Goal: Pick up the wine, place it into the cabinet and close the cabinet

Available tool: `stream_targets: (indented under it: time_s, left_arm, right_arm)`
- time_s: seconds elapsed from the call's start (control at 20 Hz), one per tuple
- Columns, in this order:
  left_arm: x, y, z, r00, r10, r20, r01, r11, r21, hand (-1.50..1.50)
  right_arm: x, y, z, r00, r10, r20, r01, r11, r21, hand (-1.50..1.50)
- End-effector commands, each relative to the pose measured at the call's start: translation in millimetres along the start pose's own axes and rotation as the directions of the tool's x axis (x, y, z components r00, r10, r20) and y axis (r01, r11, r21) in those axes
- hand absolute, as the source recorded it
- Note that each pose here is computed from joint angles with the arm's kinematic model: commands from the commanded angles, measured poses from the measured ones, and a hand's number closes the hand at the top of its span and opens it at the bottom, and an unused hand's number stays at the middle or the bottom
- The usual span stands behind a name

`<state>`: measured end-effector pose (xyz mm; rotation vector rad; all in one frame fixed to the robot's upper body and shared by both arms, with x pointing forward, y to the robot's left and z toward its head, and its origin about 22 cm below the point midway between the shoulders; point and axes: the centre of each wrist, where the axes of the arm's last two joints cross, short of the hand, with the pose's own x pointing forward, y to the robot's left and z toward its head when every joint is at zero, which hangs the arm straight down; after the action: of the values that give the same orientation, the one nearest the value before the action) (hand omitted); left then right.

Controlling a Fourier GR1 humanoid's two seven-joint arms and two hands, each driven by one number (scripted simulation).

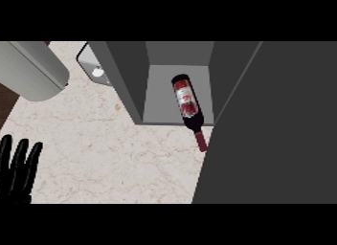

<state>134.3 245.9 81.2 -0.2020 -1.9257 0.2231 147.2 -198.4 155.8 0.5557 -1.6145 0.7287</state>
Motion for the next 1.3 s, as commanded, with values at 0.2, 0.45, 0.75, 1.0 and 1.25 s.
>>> stream_targets:
  time_s: [0.2,0.45,0.75,1.0,1.25]
  left_arm:
    - [25.3,47.0,18.0,0.999,-0.023,0.030,0.022,0.999,0.032,-1.50]
    - [45.6,72.2,23.1,0.999,-0.028,0.016,0.027,0.999,0.027,-1.50]
    - [51.5,91.6,11.9,1.000,-0.014,0.010,0.014,1.000,0.002,-1.50]
    - [84.0,101.8,12.9,1.000,-0.014,0.028,0.015,0.999,-0.039,-1.50]
    - [77.8,91.7,24.9,0.999,-0.011,0.030,0.012,0.999,-0.036,-1.50]
  right_arm:
    - [31.1,49.3,-21.1,0.997,-0.009,0.081,0.005,0.999,0.049,1.50]
    - [38.7,68.9,-54.9,0.992,0.078,0.098,-0.083,0.995,0.057,1.50]
    - [48.5,83.6,-99.2,0.979,0.163,0.126,-0.165,0.986,0.004,1.50]
    - [37.2,75.9,-147.6,0.978,0.187,0.092,-0.181,0.981,-0.075,1.50]
    - [45.2,48.6,-190.2,0.977,0.200,0.076,-0.190,0.974,-0.122,1.50]
